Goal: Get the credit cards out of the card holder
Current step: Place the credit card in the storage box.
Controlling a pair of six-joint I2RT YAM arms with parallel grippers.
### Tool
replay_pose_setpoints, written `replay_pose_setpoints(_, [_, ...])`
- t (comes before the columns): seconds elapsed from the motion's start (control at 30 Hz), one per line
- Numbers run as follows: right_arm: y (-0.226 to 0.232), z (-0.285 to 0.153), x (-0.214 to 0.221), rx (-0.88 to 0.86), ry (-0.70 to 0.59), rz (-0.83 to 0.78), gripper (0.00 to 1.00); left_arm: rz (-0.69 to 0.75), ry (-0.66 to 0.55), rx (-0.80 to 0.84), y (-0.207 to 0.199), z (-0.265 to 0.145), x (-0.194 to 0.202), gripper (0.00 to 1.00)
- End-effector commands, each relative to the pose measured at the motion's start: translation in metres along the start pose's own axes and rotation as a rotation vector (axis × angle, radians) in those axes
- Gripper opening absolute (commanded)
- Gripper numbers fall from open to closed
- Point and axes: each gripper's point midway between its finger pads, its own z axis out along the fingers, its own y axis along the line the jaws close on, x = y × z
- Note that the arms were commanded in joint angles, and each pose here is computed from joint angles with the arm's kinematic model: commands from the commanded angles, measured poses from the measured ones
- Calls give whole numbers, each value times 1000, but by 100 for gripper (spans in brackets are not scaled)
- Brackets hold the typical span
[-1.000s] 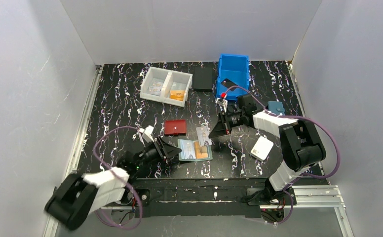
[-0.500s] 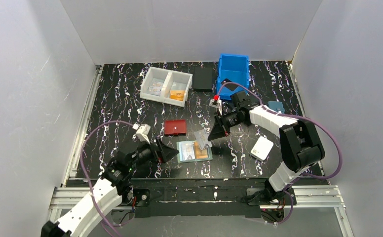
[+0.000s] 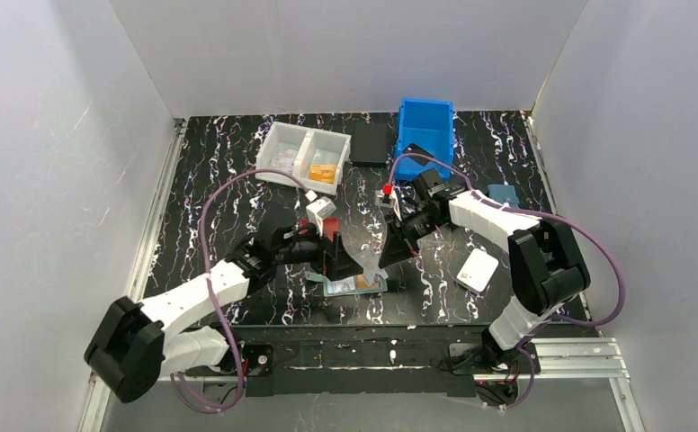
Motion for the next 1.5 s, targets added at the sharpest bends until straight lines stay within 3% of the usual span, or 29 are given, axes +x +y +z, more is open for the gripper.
replay_pose_setpoints(0.0, [9,0,-11,-44,-12,-50,1,76,20,80,-14,16,-13,75])
replay_pose_setpoints(0.23, [10,2,-9,-56,-6,-44,1,14,104,169,-22,37,-5,34])
replay_pose_setpoints(0.33, [10,2,-10,-55,-6,-44,1,-8,131,198,-24,41,1,2])
replay_pose_setpoints(0.37, [10,2,-10,-55,-6,-44,1,-13,132,202,-24,41,2,0])
replay_pose_setpoints(0.5, [9,2,-10,-48,-3,-45,3,-10,99,175,-20,36,6,0])
replay_pose_setpoints(0.6, [9,1,-11,-40,-4,-53,21,-1,59,149,-18,28,6,0])
replay_pose_setpoints(0.73, [13,-1,-14,-45,-17,-67,55,0,0,111,-16,18,6,0])
replay_pose_setpoints(0.83, [18,-2,-16,-59,-31,-82,74,5,-72,75,-15,7,1,0])
replay_pose_setpoints(0.93, [23,-2,-17,-80,-49,-87,86,-3,-147,56,-15,-2,-4,0])
replay_pose_setpoints(1.17, [38,-1,-23,-172,-114,-100,90,-52,-319,76,-22,-13,-27,0])
replay_pose_setpoints(1.47, [47,-1,-29,-243,-171,-78,85,-99,-385,104,-25,-7,-36,0])
